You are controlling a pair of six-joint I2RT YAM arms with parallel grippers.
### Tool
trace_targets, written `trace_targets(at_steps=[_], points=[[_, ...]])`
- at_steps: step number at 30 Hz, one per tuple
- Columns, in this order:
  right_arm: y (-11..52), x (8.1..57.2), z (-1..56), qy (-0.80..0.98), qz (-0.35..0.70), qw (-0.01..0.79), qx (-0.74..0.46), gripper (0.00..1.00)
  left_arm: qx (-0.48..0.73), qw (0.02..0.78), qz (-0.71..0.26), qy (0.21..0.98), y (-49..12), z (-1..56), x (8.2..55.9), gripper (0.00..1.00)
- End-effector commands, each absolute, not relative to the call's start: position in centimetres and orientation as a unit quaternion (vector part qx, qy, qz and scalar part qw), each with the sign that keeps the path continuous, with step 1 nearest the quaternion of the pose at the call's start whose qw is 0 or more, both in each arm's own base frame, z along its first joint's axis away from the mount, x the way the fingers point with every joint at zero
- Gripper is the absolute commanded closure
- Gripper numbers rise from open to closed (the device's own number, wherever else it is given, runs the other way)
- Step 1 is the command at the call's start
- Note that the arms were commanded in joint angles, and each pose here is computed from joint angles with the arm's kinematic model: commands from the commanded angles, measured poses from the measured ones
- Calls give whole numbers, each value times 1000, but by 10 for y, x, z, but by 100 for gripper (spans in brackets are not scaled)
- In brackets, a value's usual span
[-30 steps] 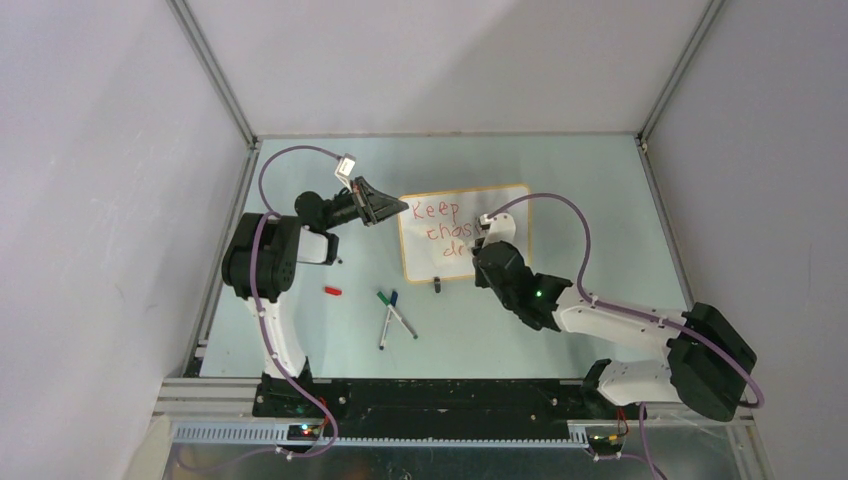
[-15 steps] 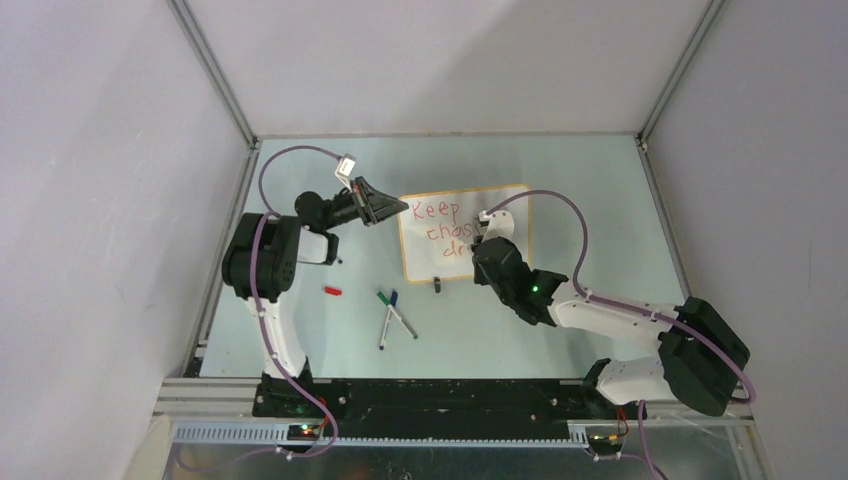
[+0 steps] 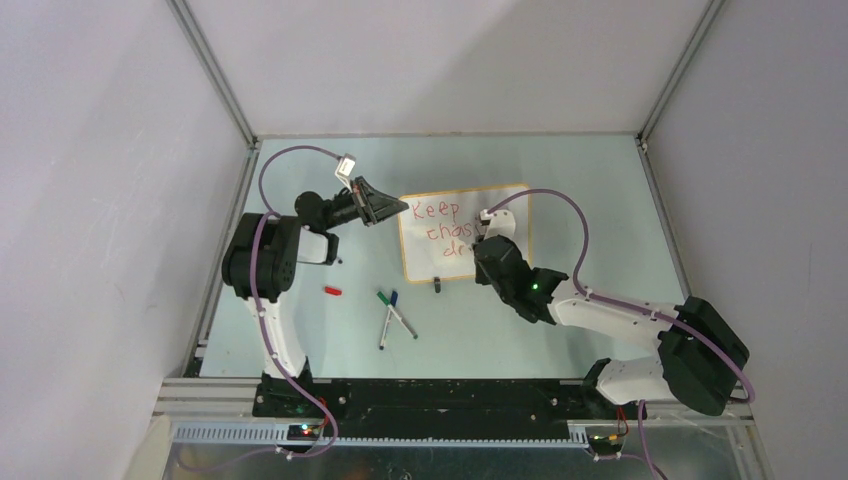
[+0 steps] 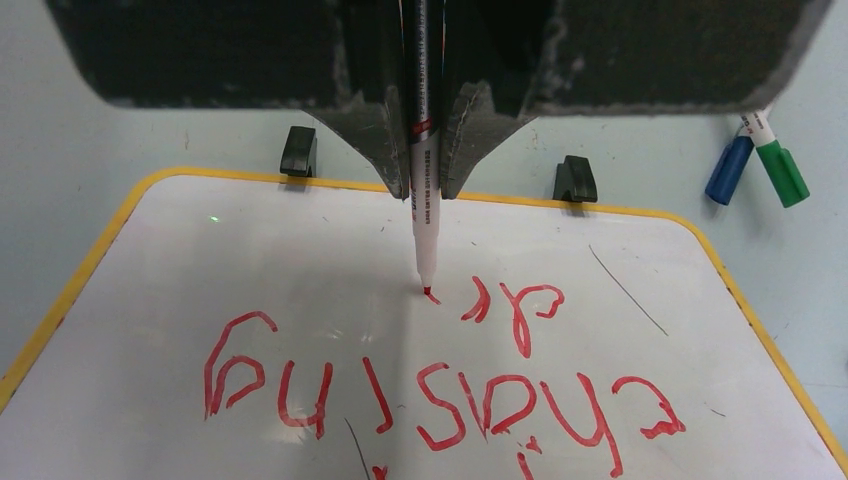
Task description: Write a sentence on the whiteboard
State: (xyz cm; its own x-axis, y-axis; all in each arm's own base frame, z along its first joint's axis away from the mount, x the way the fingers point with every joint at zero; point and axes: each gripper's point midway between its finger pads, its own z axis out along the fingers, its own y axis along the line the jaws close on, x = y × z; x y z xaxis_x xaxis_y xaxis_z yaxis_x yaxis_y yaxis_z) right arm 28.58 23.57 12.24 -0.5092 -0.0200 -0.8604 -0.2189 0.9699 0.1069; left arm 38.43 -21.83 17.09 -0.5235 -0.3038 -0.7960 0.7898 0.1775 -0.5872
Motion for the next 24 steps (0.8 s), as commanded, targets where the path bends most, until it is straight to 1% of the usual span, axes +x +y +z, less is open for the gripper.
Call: trace_targets(at_steps=[1,24], points=[[234,294,140,855,103,506,-44,100,261,477,-595,592,-224,184,371,100],[230,302,151,846,107,522,-32,100,260,478,-594,592,-223,184,371,100]])
